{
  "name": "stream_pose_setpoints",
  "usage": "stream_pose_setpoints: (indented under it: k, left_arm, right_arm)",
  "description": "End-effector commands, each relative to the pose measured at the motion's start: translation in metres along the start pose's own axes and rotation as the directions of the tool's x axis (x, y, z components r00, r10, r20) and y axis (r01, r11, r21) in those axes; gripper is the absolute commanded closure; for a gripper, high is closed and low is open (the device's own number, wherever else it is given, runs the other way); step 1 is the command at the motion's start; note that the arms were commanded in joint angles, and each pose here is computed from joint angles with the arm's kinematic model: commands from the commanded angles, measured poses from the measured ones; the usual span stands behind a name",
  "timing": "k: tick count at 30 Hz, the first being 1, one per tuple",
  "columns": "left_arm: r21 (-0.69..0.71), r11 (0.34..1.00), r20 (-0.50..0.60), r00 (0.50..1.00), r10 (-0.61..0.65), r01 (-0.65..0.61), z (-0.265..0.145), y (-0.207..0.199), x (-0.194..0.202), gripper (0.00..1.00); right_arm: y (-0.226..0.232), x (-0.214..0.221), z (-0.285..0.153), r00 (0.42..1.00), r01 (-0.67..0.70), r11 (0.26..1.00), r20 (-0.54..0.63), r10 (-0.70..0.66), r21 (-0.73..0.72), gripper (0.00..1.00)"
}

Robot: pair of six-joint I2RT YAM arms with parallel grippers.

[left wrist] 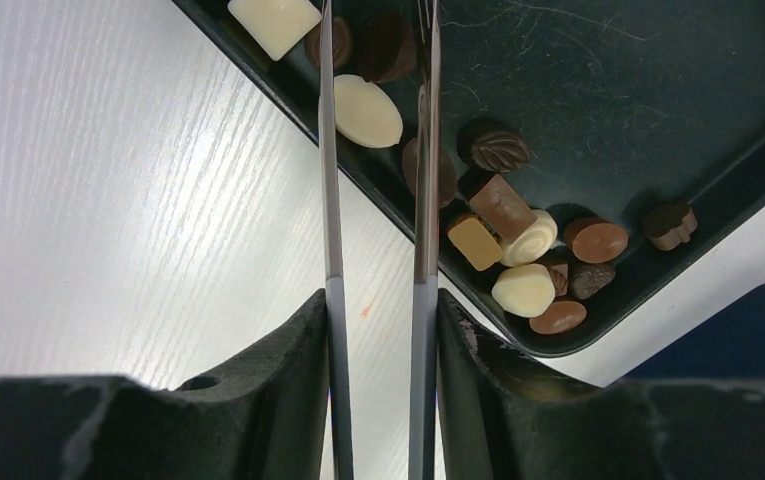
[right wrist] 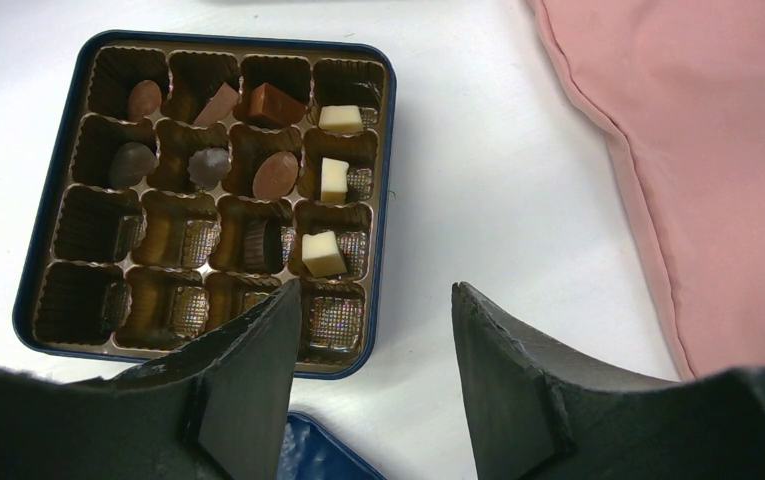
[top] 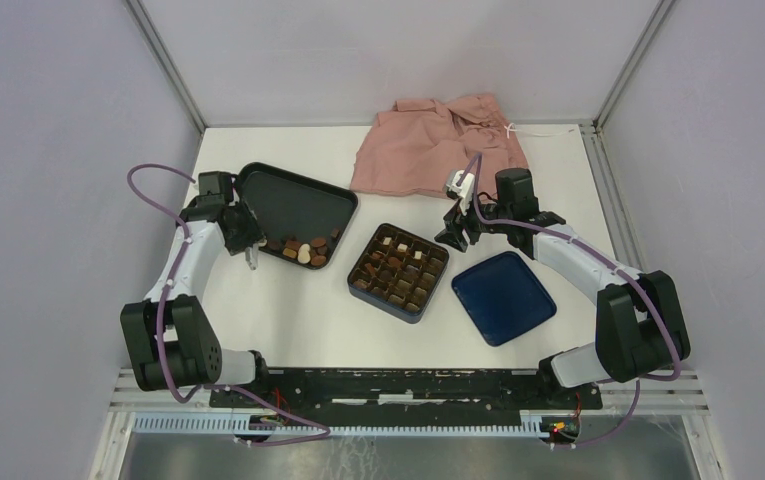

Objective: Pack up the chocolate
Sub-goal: Pick up the fake chocolate from the plate.

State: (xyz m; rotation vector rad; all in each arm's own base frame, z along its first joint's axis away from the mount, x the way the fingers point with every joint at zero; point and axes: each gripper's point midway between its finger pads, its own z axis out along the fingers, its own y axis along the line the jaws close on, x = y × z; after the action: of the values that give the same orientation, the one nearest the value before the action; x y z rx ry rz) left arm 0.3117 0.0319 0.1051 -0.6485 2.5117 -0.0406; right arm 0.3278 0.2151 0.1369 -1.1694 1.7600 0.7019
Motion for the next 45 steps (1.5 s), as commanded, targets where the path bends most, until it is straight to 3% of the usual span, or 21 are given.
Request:
stream_pose_setpoints:
  k: [1,34,36,45]
  left_arm:
    - [0.013,1.0,0.048,0.999,-0.007,0.006,-0.006,-0.004,-0.019,0.54]
    - [-0.001,1.0,-0.003,1.0,-0.009,0.009,0.03,-0.013,-0.043,0.54]
    - [-0.001,1.0,-0.005,1.0,-0.009,0.009,0.03,-0.013,-0.044,0.57]
    - [0.076,0.997,0.002,1.0,-0.002,0.002,0.012,-0.024,-0.039,0.93]
  right_arm:
    - [-0.002,-0.025,-0.005,0.997,0.058,0.998,0.06,-0.058,-0.005,0.37]
    - [-0.002,-0.024,-0.004,0.997,0.06,0.998,0.057,-0.059,-0.01,0.37]
    - [-0.002,-0.024,-0.004,0.997,0.06,0.998,0.057,-0.059,-0.011,0.37]
    - [-0.002,-0.024,-0.004,0.997,0.061,0.998,0.056,-0.06,-0.009,0.37]
